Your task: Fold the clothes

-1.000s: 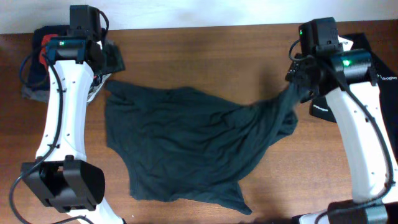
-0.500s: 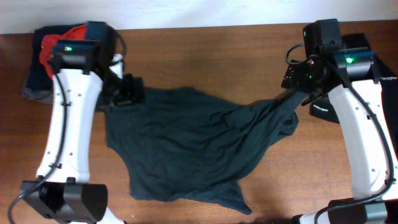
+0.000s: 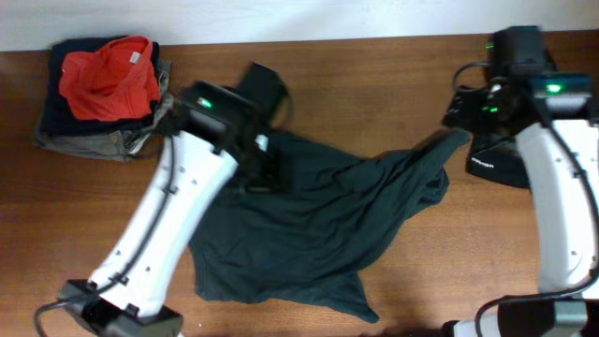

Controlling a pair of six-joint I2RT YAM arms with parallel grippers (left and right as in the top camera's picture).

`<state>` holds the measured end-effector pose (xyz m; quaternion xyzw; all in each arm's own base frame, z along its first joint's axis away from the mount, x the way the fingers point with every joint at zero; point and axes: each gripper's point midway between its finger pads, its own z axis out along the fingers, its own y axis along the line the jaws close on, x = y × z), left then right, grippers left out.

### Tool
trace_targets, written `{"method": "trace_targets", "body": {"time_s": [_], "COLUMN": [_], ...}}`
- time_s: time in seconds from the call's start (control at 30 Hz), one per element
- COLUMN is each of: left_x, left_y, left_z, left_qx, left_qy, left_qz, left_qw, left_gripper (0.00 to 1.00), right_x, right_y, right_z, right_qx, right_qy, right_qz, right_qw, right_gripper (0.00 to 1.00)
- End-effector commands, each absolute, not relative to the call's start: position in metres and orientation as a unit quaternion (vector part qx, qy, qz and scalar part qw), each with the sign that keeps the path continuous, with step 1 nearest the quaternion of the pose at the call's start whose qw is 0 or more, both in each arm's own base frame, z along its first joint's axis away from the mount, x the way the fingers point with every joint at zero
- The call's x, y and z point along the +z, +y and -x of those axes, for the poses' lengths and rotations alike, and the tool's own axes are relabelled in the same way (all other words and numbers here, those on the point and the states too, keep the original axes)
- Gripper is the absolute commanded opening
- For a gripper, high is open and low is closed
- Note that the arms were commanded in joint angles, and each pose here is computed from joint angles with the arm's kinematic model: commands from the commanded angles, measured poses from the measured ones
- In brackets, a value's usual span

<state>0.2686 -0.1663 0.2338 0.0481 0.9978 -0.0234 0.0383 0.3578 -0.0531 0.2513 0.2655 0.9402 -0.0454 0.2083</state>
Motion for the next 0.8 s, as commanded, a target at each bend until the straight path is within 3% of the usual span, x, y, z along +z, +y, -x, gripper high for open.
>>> {"method": "trace_targets", "body": {"time_s": [0.0,0.3,0.37,0.4,0.77], "left_x": [0.224,0.154,0.139,0.133,0.094], "left_y": [-0.190,-0.230,-0.236,-0.238,-0.301], "left_z": [-0.246,-0.201,-0.185,-0.178,-0.113], "left_qx": [-0.023,-0.010,-0.009,-0.004,-0.055], "left_qy": [0.998,0.993,0.990,0.988,0.966], "left_qz": [-0.060,-0.119,-0.137,-0.149,-0.248], "left_qw": [0.029,-0.021,-0.039,-0.043,-0.035], "left_gripper": [0.94,0.89,0.89,0.85,0.84], "right_x": [0.252,0.233,0.225,0.220,0.159], "right_y": [-0.069,-0.127,-0.132,-0.132,-0.136], "right_z": [-0.358,-0.352,-0.357,-0.359,-0.378], "right_qx": [-0.002,0.029,0.046,0.054,0.078], "right_qy": [0.938,0.918,0.920,0.923,0.934], "right_qz": [-0.278,-0.352,-0.348,-0.340,-0.333], "right_qw": [0.207,0.182,0.176,0.172,0.103], "right_gripper": [0.99,0.99,0.99,0.99,0.99]}}
